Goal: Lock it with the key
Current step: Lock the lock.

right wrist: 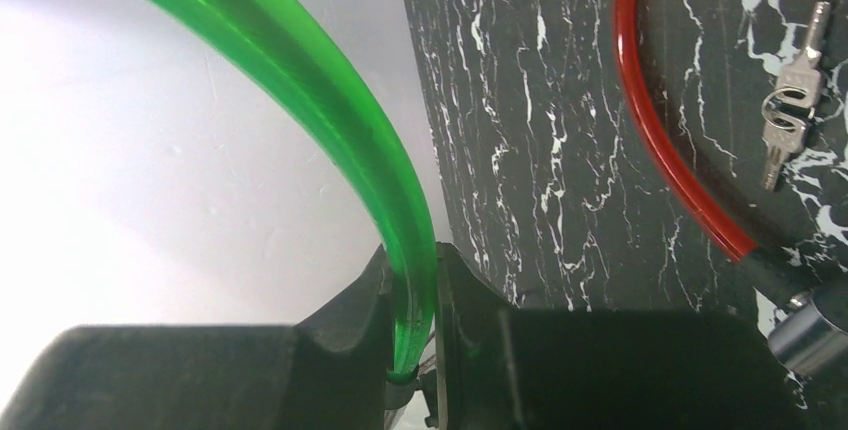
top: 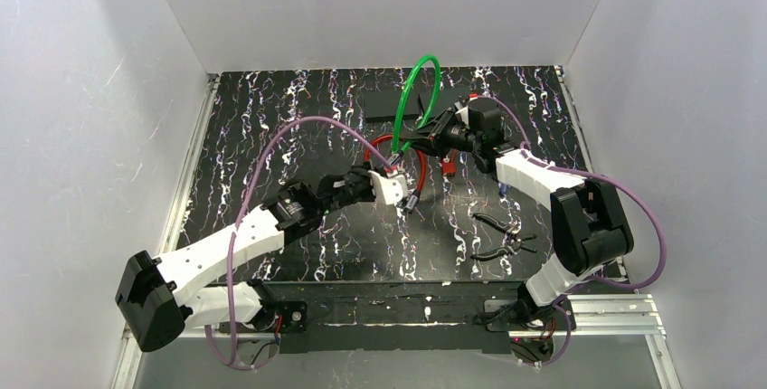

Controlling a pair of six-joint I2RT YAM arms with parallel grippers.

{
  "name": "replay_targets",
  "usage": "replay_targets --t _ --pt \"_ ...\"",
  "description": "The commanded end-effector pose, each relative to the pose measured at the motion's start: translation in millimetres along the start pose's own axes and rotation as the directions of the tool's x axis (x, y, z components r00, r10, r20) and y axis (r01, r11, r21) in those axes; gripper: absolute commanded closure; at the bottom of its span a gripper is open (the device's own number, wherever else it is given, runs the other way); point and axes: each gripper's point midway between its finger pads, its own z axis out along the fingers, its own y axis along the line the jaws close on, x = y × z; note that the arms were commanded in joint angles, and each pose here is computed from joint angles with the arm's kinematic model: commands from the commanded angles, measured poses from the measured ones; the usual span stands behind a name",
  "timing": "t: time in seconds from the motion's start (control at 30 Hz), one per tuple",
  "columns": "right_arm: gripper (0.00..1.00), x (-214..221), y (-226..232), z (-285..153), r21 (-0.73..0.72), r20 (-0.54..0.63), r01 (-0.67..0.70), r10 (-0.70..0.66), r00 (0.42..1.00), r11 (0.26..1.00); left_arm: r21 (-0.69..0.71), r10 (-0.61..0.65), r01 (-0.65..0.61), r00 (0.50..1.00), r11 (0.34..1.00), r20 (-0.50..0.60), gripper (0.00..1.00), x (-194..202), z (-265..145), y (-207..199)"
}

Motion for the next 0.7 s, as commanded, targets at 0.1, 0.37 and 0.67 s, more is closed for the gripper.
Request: replay_targets --t 0.1,0.37,0.67 --pt "0.99 -0.9 27.8 -10.3 -0.042 0.024 0.084 -0.083 0.996 0.996 -0.068 0.372 -0.378 0.924 0.923 -0.091 1.0 -6.2 2.3 17.5" --pt "0.99 0.0 28.6 -11.0 -0.048 0.02 0.08 -0.079 0.997 0.996 -0.05 0.725 -0.729 0.685 0.683 -0.074 1.0 -11.7 5.3 -8.3" --pt "0.99 2.6 37.3 -13.9 -0.103 0.021 0.082 -0.08 0.997 0.991 -0.057 0.849 -0.855 0.518 0.515 -0.101 0.9 -17.0 -0.6 -7.7"
